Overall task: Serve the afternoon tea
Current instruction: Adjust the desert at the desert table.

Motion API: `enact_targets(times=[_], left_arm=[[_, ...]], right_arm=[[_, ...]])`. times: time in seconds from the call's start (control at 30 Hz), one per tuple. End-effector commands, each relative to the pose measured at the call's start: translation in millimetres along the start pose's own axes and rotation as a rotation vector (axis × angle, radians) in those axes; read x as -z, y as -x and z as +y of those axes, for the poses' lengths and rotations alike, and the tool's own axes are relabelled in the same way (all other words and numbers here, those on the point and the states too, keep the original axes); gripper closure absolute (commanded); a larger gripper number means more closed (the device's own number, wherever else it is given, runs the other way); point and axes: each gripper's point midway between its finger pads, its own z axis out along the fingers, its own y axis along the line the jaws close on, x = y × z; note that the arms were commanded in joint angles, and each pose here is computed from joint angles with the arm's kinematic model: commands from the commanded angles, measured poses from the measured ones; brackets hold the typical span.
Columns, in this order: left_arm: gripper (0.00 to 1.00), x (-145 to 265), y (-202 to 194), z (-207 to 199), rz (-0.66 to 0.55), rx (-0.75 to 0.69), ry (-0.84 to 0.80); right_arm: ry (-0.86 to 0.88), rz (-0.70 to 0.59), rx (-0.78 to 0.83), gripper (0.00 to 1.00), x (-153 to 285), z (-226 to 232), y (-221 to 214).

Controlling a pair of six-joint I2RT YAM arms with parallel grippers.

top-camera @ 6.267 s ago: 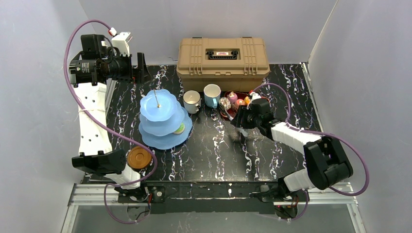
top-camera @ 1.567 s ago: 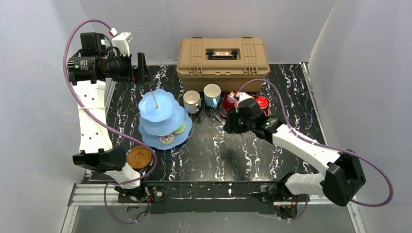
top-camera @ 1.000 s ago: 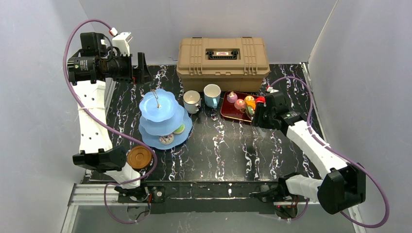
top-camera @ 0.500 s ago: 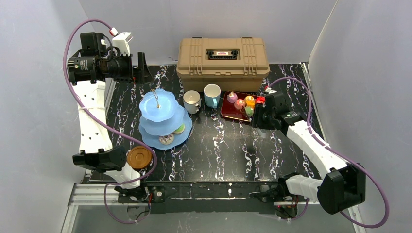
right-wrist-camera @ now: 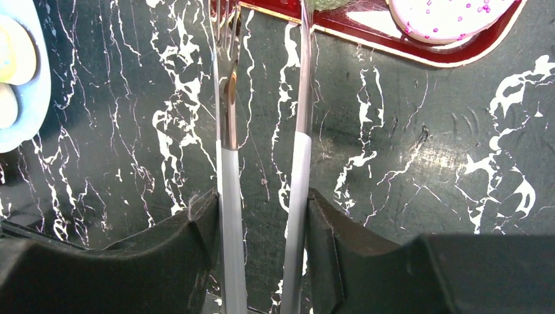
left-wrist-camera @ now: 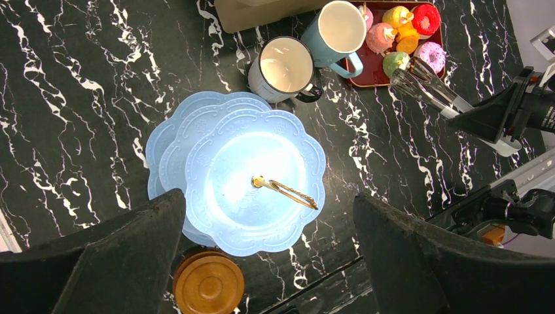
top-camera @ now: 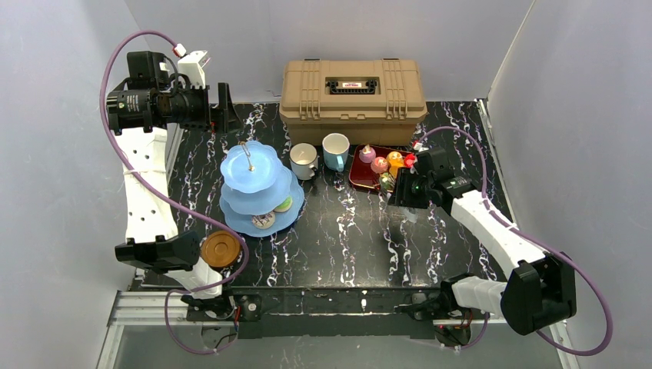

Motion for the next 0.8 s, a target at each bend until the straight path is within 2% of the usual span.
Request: enact_targets(times=[0.0, 0.47, 0.77], left_arm=[[0.03, 6.0, 4.9, -5.2, -0.028, -0.007, -0.016], [0.03, 4.2, 1.9, -5.8, -0.02, -0.006, -0.026], [0.03, 4.4, 0.4, -5.3, -0.018, -0.009, -0.024]], right_arm=[[0.013, -0.08, 0.02, 0.46, 13.2, 8.4, 26.7], [-0.014, -0.099, 0.043, 0.46, 26.2, 8.5, 39.9], [-0.069, -0.06, 0.045, 0.43, 7.7, -10.5, 27.4]])
